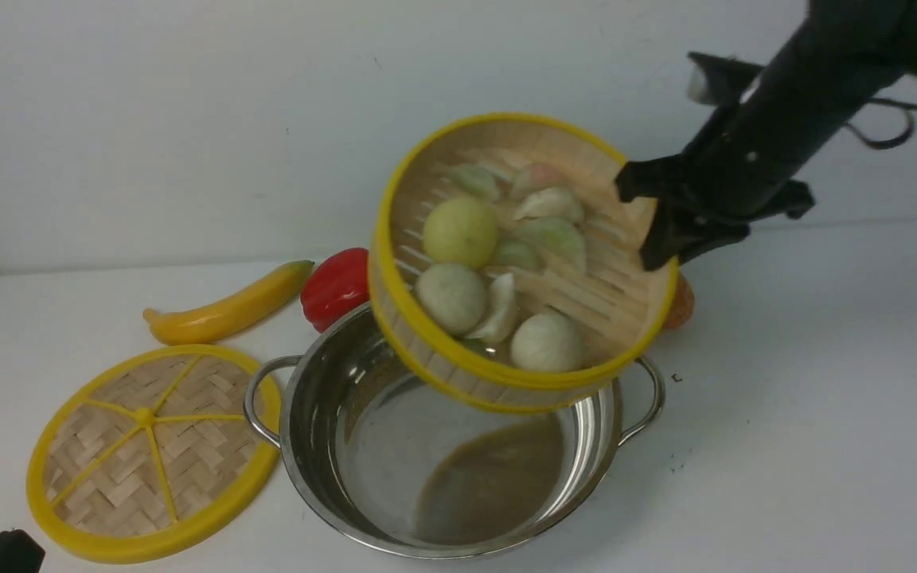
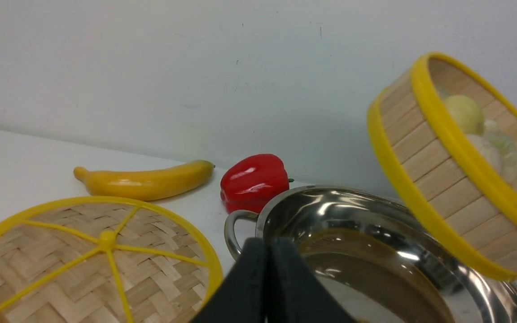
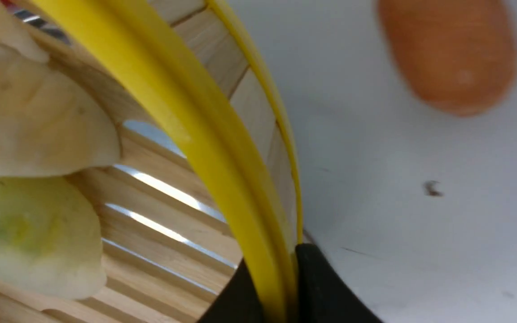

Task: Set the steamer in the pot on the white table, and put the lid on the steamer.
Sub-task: 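Place the bamboo steamer basket of food into the steel pot with the right gripper, then grasp the bamboo steamer lid lying on the table by its centre knob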

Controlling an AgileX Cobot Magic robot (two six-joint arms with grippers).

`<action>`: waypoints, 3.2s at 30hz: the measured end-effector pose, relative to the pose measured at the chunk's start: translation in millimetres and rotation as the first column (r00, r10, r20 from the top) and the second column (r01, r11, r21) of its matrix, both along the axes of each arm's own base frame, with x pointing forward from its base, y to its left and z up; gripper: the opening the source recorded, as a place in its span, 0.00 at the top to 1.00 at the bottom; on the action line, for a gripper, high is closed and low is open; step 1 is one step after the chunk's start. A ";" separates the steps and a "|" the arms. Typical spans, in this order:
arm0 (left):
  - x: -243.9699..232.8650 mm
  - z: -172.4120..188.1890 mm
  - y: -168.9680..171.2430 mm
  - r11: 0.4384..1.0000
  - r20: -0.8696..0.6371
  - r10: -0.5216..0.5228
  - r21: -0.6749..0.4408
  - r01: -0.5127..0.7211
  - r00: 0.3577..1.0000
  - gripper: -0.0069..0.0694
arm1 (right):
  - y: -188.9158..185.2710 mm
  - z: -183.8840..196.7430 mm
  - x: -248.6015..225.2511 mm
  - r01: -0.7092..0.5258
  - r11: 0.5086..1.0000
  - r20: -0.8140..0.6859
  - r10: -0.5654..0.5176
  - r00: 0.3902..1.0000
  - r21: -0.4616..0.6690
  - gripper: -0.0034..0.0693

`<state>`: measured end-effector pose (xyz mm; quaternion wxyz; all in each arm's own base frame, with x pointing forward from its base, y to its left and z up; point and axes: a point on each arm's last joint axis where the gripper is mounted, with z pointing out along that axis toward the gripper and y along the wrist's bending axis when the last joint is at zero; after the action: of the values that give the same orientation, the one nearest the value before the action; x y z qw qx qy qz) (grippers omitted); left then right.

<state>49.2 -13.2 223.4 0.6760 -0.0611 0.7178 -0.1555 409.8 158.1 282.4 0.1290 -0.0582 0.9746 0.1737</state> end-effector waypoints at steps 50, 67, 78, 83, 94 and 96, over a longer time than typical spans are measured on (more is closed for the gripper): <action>0.0 0.0 0.0 1.000 0.000 0.000 -0.001 0.000 1.000 0.99 | 71.4 -79.2 -15.3 -0.123 0.983 -0.137 0.104 0.985 -0.139 0.67; 0.1 0.7 0.4 1.000 0.007 0.004 -0.002 -0.004 1.000 0.99 | 61.9 -20.5 -26.5 -0.114 0.986 0.000 0.114 0.993 -0.124 0.11; 0.1 2.6 0.9 0.999 0.021 0.011 -0.035 -0.010 1.000 0.99 | -14.6 131.7 -142.0 -0.064 0.989 0.378 0.110 0.919 -0.132 0.93; -2.6 15.7 0.3 0.998 0.057 0.006 -0.060 -0.003 0.998 0.99 | -66.2 161.5 -227.2 -0.010 1.000 0.678 0.019 0.735 -0.018 0.97; 35.8 40.7 -11.4 0.990 -0.316 -0.131 -0.085 0.109 0.940 0.99 | -147.0 88.0 -382.9 -0.144 0.962 0.972 -0.229 0.042 0.233 0.97; 46.5 42.7 -13.0 0.988 -0.390 -0.151 -0.089 0.126 0.909 0.99 | -152.7 74.9 -393.3 -0.149 0.961 0.972 -0.236 -0.002 0.233 0.97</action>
<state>95.6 -26.2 266.1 0.5023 -0.0611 0.8367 -0.2097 16.5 5.4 357.3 0.7919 -0.1149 0.5626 0.2078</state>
